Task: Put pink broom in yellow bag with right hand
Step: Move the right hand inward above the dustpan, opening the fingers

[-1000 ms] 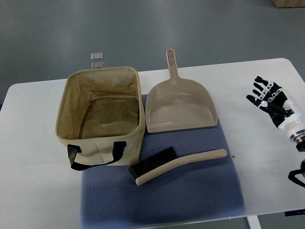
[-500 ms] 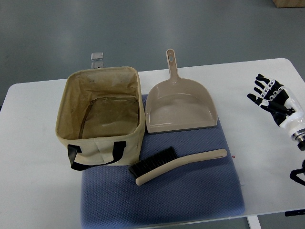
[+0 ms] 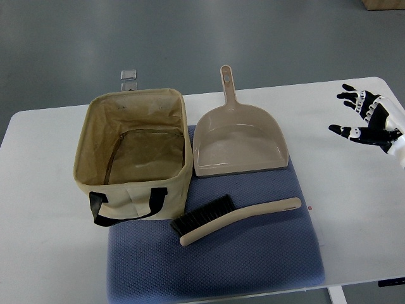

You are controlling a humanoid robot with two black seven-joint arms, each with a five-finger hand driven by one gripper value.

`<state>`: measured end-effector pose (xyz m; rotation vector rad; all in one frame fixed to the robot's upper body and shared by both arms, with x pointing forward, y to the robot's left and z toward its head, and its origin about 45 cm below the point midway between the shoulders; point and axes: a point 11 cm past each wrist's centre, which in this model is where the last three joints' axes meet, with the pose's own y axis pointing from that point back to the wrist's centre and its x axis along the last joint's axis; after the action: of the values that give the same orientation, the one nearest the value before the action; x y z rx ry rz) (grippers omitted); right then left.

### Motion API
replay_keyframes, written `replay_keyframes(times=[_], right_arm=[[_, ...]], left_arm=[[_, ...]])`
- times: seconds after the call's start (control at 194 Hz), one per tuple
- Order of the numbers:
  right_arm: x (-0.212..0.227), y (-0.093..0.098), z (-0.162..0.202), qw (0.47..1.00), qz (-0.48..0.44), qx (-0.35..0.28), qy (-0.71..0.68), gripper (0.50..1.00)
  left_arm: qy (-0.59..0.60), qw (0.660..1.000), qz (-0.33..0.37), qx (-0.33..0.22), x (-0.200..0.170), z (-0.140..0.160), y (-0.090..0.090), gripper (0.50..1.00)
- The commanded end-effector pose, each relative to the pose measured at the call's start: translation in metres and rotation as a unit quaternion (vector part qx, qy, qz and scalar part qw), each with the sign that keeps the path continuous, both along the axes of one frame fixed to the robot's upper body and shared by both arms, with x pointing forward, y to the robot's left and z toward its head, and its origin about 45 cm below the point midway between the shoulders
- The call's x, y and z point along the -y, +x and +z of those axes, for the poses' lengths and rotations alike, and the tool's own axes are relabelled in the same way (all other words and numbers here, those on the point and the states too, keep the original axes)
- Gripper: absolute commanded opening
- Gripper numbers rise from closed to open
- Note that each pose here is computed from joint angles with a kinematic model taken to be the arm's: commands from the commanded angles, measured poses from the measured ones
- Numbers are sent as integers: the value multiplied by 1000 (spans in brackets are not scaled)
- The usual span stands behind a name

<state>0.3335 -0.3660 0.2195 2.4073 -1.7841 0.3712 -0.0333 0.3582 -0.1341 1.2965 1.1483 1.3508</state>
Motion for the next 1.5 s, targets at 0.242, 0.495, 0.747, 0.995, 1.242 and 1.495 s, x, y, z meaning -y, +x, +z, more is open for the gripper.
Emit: replay_keyframes(times=[0.242,0.495,0.747,0.995,1.242,1.495], right_arm=[[-59,-30,-7,958,163,53,-232,948],[-63,-27,5,913,227,73,-331,948],[-73,-11,25,884,256,101,-379,948],[-73,14,45,878,241,105,-401,950],[-67,21,49,891,230,85,-383,950],[-49,28,56,896,209,76,-385,950]], left_arm=[[0,1000,0,0,0,0,0,1000],[0,1000,0,0,0,0,0,1000],[0,1000,0,0,0,0,0,1000],[0,1000,0,0,0,0,0,1000],[0,1000,0,0,0,0,0,1000],[0,1000,0,0,0,0,0,1000]])
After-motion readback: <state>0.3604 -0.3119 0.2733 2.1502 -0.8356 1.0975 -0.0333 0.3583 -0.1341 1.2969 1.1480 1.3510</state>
